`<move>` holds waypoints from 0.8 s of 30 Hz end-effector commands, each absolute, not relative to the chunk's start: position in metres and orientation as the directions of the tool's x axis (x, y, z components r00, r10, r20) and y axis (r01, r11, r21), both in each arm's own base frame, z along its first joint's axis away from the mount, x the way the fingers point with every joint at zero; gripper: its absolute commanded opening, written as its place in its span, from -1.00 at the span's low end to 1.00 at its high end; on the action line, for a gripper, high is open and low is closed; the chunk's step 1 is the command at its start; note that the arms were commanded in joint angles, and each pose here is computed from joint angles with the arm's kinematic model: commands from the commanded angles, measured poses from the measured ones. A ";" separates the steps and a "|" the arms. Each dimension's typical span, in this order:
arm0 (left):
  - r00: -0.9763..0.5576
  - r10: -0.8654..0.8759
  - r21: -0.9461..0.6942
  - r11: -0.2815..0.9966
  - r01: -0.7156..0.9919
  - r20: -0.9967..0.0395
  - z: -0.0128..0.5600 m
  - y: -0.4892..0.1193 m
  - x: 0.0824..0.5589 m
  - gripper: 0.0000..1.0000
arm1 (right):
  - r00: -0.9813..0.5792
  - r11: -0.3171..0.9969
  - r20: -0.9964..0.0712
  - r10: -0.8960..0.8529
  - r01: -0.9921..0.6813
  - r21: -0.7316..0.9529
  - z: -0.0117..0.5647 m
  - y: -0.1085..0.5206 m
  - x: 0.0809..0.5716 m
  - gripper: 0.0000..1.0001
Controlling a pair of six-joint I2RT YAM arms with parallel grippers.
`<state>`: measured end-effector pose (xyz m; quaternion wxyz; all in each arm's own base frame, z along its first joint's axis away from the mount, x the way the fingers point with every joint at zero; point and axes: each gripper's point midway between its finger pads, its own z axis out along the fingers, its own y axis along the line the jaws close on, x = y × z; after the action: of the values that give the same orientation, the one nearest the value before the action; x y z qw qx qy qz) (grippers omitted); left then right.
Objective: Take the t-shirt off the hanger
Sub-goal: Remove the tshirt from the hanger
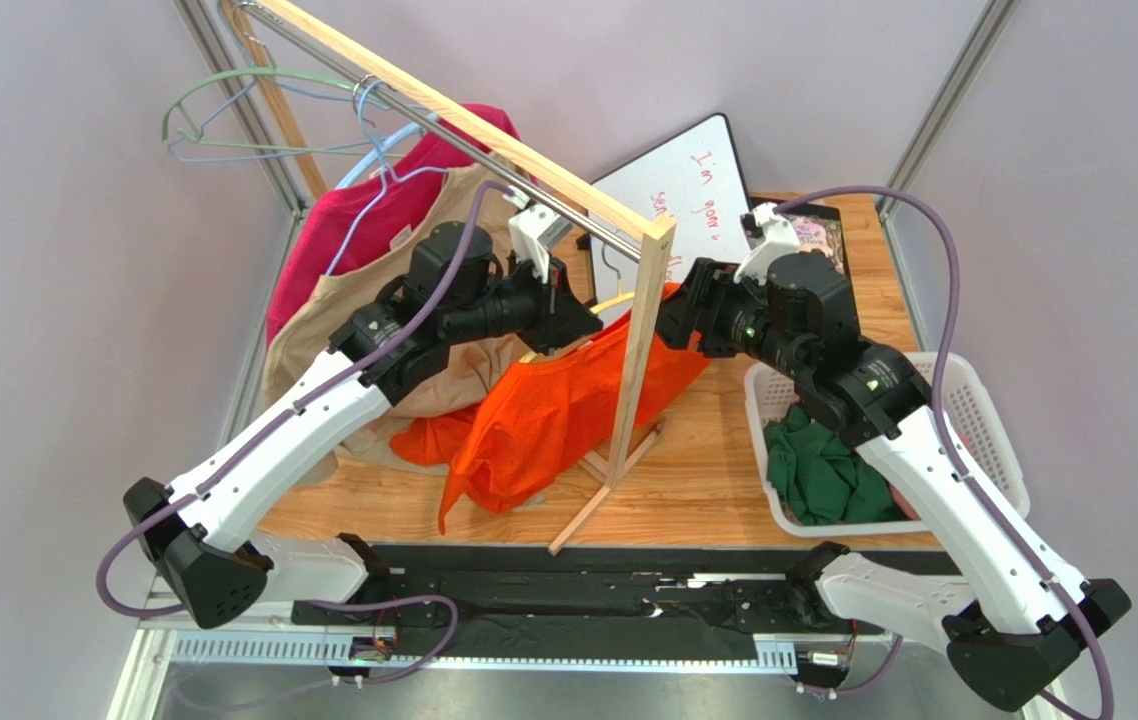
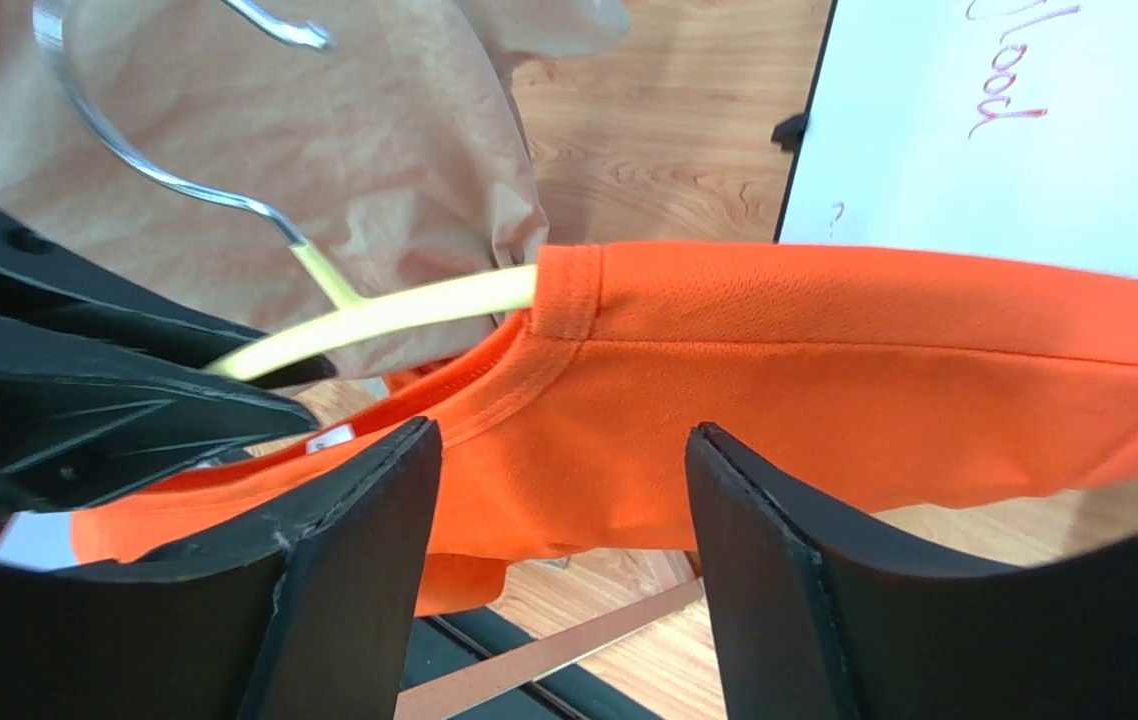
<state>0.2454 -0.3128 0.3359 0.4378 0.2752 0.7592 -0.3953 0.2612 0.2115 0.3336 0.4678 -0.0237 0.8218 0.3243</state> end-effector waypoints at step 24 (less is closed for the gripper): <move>-0.375 0.021 -0.343 0.362 0.867 -0.927 0.381 -0.330 0.228 -1.00 | -0.501 0.649 -0.662 0.558 -0.234 0.724 0.344 0.209 0.264 0.39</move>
<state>0.2334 -0.3246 0.3460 0.4219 0.3035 0.7357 -0.4344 0.2545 0.2143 0.3264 0.4599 0.0720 0.7897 0.3995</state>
